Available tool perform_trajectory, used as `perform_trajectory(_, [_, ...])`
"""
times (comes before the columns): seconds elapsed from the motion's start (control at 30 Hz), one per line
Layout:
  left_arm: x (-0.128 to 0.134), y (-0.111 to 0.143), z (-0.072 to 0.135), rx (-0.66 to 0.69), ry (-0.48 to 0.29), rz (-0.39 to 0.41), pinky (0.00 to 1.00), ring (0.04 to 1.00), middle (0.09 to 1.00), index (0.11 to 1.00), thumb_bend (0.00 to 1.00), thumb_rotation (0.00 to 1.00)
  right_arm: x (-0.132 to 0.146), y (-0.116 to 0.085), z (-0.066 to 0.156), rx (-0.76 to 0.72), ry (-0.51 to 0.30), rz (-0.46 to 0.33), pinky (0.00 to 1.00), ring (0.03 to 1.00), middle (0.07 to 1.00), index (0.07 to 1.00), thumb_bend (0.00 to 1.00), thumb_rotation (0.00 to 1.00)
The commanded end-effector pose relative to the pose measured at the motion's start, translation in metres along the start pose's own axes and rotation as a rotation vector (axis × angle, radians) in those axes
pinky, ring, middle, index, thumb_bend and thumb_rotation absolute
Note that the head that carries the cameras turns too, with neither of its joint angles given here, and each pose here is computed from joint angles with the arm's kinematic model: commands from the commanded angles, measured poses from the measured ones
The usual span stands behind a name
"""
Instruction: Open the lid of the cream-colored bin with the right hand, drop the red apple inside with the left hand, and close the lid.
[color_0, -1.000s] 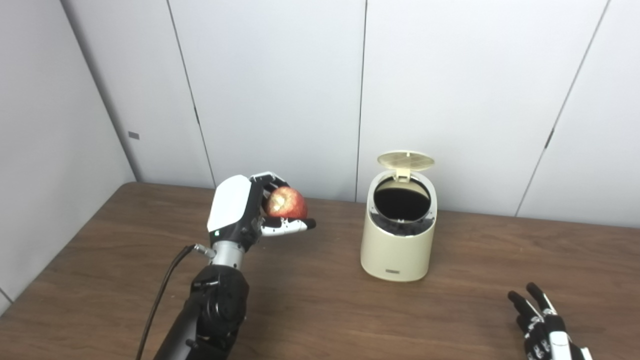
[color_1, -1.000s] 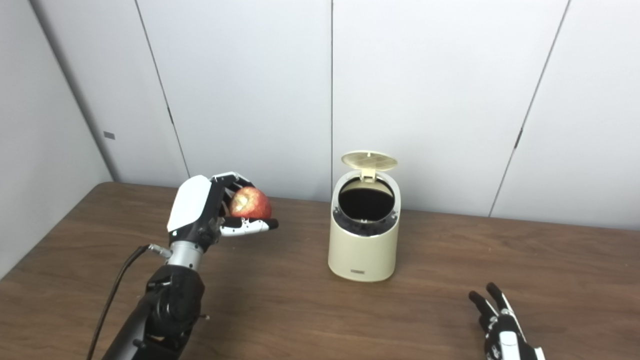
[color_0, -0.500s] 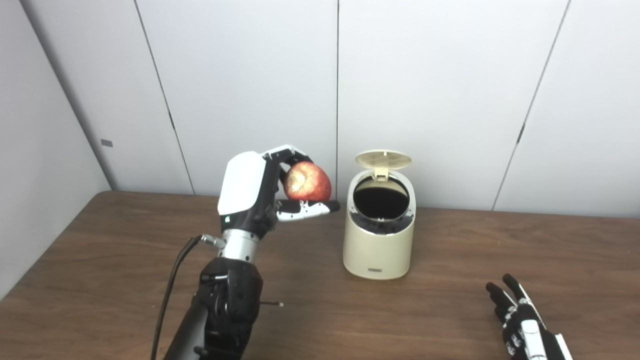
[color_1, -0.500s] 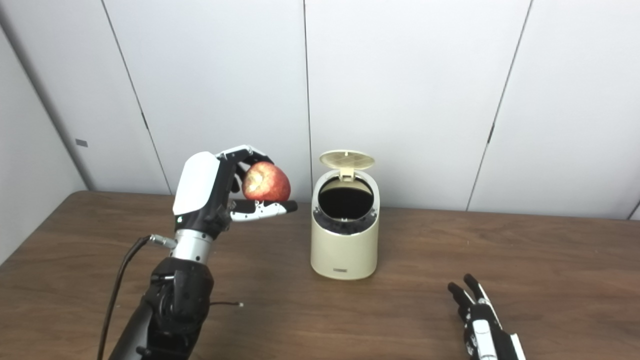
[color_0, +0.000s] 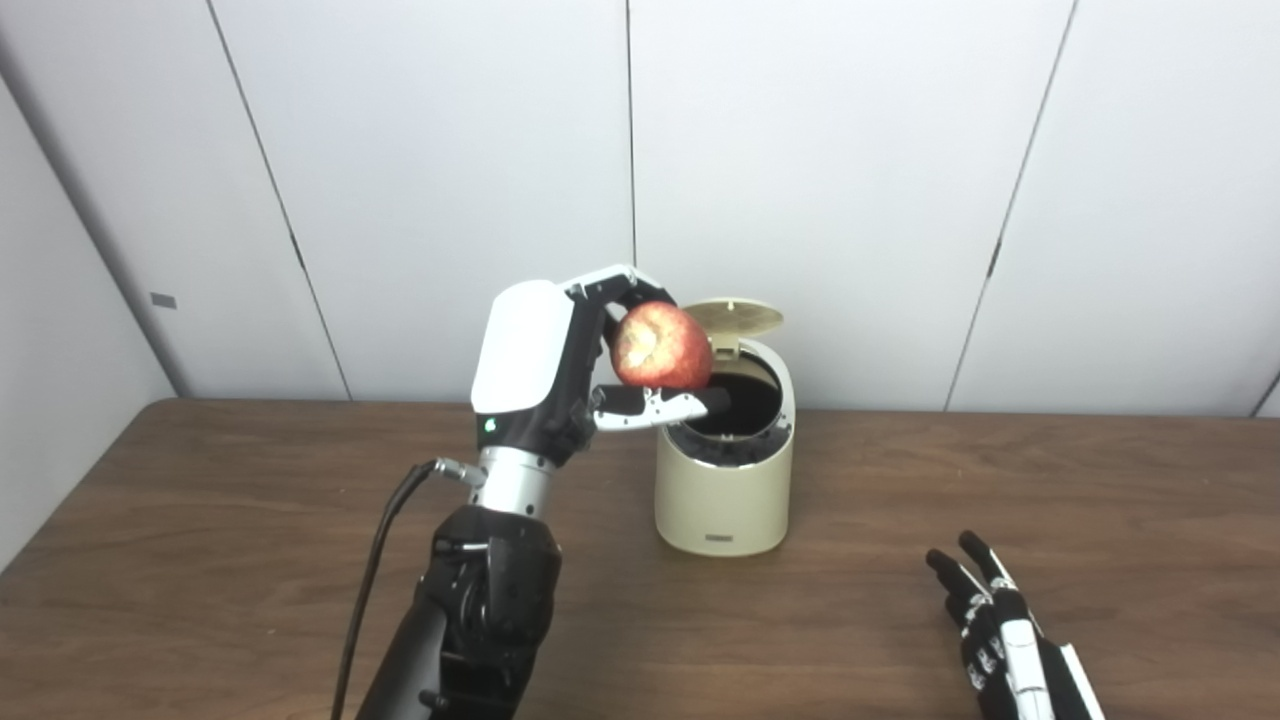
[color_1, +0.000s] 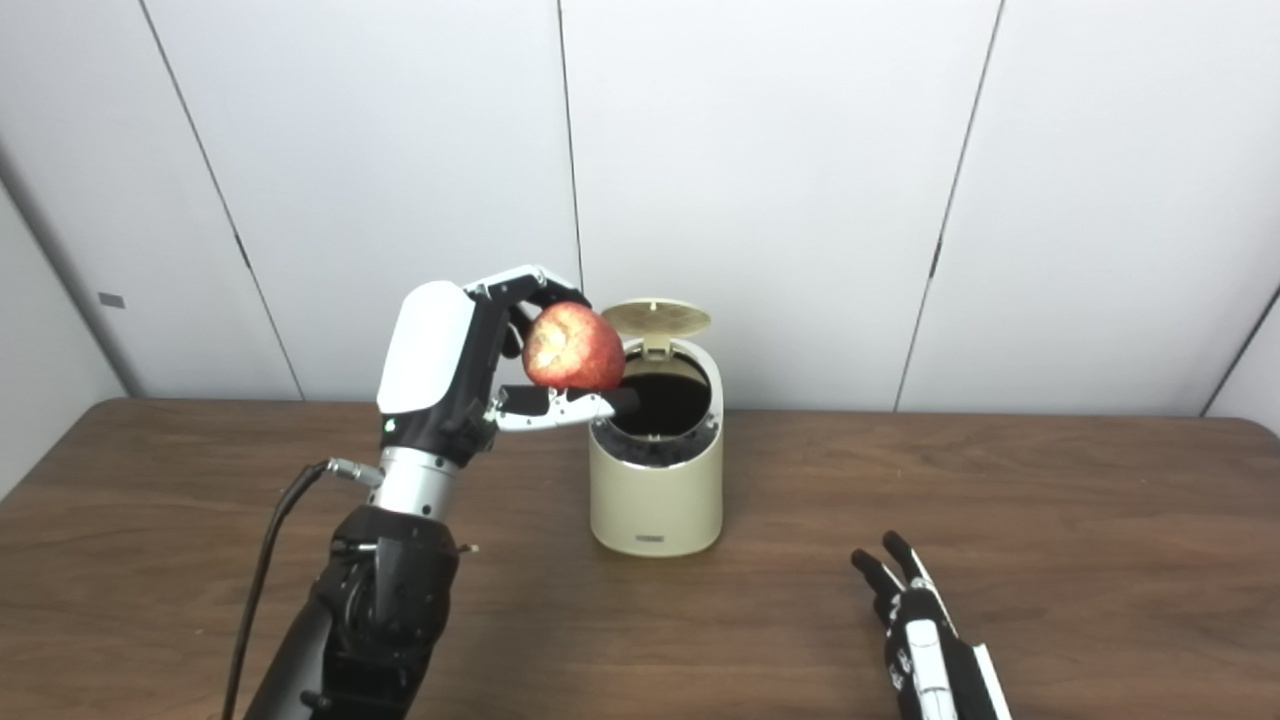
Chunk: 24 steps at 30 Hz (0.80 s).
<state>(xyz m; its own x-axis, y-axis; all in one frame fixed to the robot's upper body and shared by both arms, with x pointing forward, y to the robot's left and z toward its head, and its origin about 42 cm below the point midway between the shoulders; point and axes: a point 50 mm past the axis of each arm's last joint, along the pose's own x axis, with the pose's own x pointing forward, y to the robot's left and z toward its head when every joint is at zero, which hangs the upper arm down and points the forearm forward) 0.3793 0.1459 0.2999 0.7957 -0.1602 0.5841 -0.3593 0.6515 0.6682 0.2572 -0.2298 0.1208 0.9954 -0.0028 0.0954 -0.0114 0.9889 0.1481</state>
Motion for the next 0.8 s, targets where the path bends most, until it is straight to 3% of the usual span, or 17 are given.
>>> perform_trajectory(0.0, [0.017,0.005,0.013,0.008,-0.076,0.062,0.35,0.401,0.522,0.497,0.47,0.00,0.002,0.008,-0.002,0.023,-0.029,0.002,1.00,0.953,0.866,0.930,0.63,0.89])
perform_trajectory(0.07, [0.019,0.001,0.013,0.012,-0.083,0.061,0.38,0.403,0.505,0.509,0.48,0.00,0.002,0.010,-0.002,0.025,-0.028,-0.001,1.00,0.947,0.866,0.926,0.63,0.89])
perform_trajectory(0.23, [0.023,-0.009,0.013,0.009,-0.084,0.052,0.31,0.402,0.522,0.506,0.47,0.00,0.004,0.012,-0.003,0.027,-0.028,0.004,1.00,0.949,0.867,0.930,0.62,0.90])
perform_trajectory(0.77, [0.029,-0.029,-0.005,0.055,0.000,-0.016,0.33,0.406,0.510,0.508,0.47,0.00,0.008,0.016,0.000,0.030,-0.029,-0.007,0.98,0.937,0.863,0.924,0.57,0.92])
